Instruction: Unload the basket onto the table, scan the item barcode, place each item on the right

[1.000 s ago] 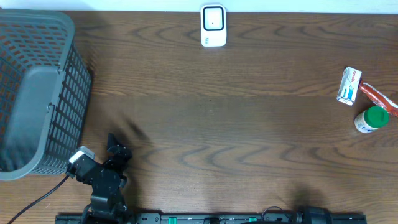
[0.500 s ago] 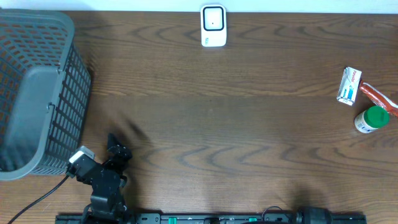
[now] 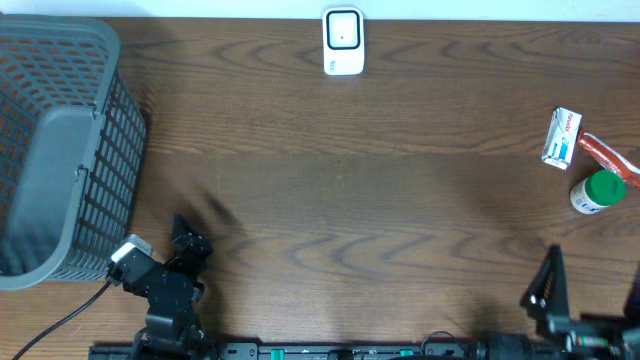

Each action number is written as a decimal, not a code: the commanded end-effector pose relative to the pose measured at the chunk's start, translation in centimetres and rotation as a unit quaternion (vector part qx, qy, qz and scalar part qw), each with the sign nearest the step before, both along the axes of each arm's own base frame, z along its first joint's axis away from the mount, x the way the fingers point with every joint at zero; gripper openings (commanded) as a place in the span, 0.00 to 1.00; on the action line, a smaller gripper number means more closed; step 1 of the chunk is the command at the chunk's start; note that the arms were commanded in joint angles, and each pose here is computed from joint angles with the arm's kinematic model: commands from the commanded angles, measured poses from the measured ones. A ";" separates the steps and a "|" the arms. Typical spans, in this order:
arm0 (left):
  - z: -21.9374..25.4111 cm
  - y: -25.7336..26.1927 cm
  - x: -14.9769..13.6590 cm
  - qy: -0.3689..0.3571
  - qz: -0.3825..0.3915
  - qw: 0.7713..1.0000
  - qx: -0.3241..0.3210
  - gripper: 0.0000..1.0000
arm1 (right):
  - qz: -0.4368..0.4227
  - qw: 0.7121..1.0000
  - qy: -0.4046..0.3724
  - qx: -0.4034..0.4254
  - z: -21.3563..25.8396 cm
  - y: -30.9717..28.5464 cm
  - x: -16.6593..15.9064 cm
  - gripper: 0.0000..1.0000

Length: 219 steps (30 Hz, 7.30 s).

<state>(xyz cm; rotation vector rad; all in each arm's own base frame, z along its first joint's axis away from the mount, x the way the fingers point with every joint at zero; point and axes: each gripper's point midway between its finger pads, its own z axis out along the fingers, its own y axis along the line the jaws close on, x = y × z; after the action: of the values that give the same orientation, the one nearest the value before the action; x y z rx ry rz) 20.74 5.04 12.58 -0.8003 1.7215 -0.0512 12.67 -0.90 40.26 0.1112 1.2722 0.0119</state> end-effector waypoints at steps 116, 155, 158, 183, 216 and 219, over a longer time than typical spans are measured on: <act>1.4 0.2 3.0 -0.048 -0.085 0.985 0.142 0.93 | -0.085 0.980 0.165 0.074 -24.2 -4.4 11.3 0.99; 1.3 -0.5 3.2 -0.050 -0.104 0.984 0.138 0.94 | -0.085 0.980 0.165 0.074 -24.2 -4.4 11.3 0.99; 1.3 -0.5 3.2 -0.050 -0.104 0.984 0.138 0.93 | -0.085 0.980 0.165 0.074 -24.2 -4.4 11.3 0.99; -0.1 -1.7 3.5 0.022 -0.183 0.943 0.276 0.93 | -0.085 0.980 0.165 0.074 -24.2 -4.4 11.3 0.99; 0.8 -2.6 3.5 -0.005 -0.198 0.940 0.279 0.93 | -0.085 0.980 0.165 0.074 -24.2 -4.4 11.3 0.99; 1.1 -2.6 3.5 -0.011 -0.195 0.940 0.280 0.94 | -0.086 0.980 0.165 0.074 -24.2 -4.4 11.3 0.99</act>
<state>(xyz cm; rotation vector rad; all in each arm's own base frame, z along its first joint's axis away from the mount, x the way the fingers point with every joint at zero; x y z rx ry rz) 24.29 2.61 15.23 -0.0486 1.6943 0.1552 23.97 -5.58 16.06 0.3826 1.5853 -0.0662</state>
